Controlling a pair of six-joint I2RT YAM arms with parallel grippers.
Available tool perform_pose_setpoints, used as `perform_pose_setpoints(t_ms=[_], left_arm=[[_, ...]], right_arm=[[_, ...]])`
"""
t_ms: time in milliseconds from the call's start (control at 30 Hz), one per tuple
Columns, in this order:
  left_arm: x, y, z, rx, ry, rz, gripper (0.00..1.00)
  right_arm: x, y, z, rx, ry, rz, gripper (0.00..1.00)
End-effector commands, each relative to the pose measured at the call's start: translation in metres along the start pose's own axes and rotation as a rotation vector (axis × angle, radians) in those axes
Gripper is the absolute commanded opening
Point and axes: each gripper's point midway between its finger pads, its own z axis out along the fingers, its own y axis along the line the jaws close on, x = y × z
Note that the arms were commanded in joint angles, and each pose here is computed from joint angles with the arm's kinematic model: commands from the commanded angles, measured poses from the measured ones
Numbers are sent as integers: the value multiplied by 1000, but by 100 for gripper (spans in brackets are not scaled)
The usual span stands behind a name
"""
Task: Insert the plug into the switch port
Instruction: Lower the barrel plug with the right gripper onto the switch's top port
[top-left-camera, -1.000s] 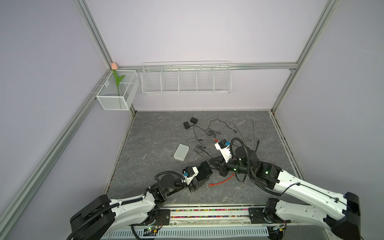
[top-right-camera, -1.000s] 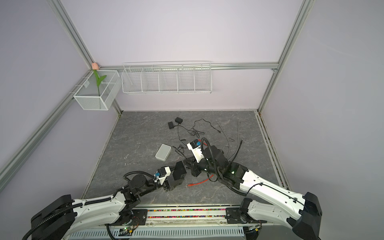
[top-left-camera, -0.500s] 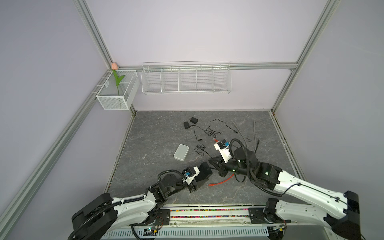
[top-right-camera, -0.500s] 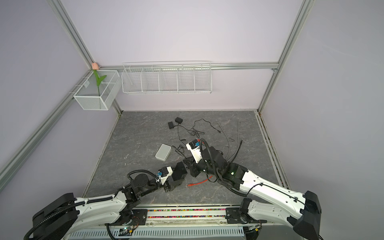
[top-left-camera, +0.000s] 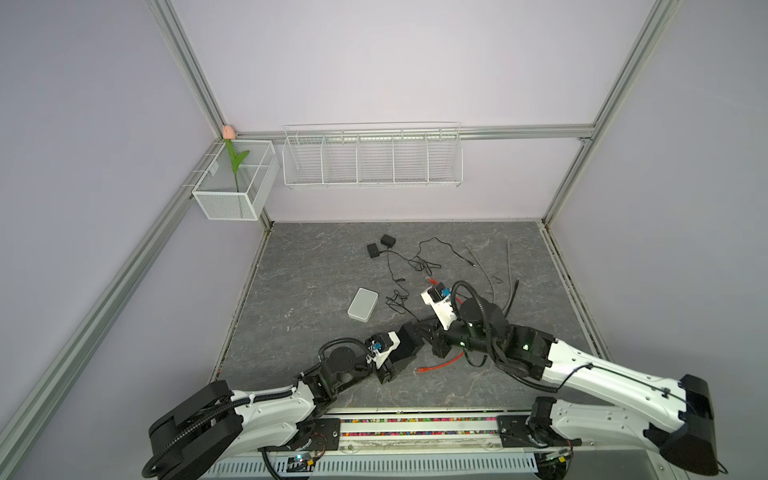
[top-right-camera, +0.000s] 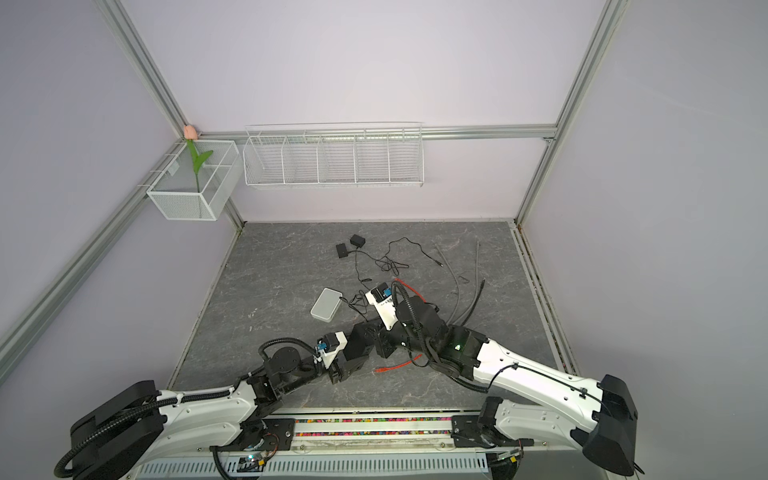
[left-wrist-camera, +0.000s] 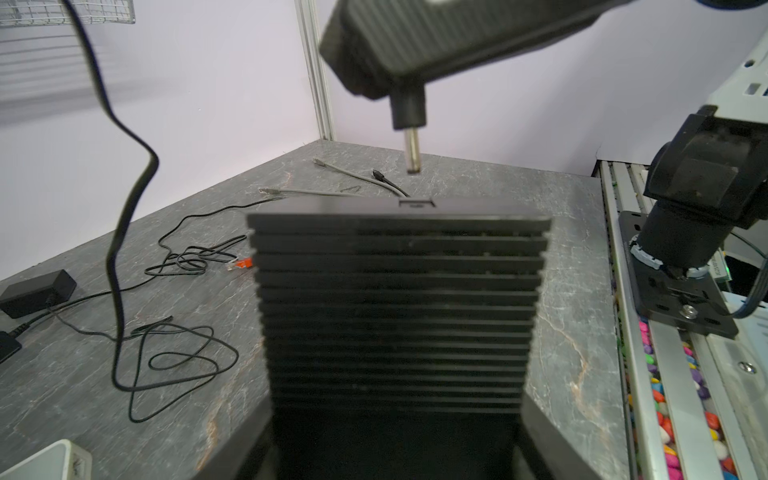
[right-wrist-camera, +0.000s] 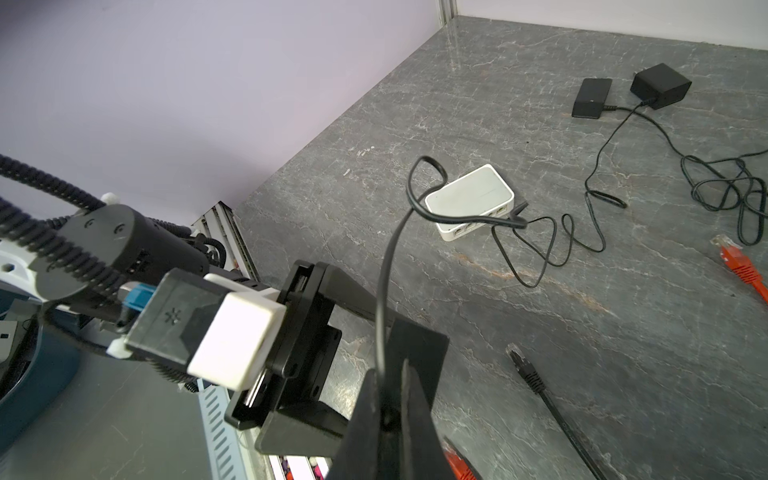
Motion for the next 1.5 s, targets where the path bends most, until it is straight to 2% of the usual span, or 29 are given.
perform_pose_setpoints(t_ms=[0, 633, 1467], left_arm=[[-14, 3, -2, -19, -59, 17, 0], [-19, 10, -5, -59, -57, -3, 0], [-34, 16, -3, -82, -91, -99, 0]], right_arm=[[-3, 5, 3, -7, -7, 0, 7], [6, 5, 5, -14, -11, 5, 7], [20, 1, 24, 0, 12, 25, 7]])
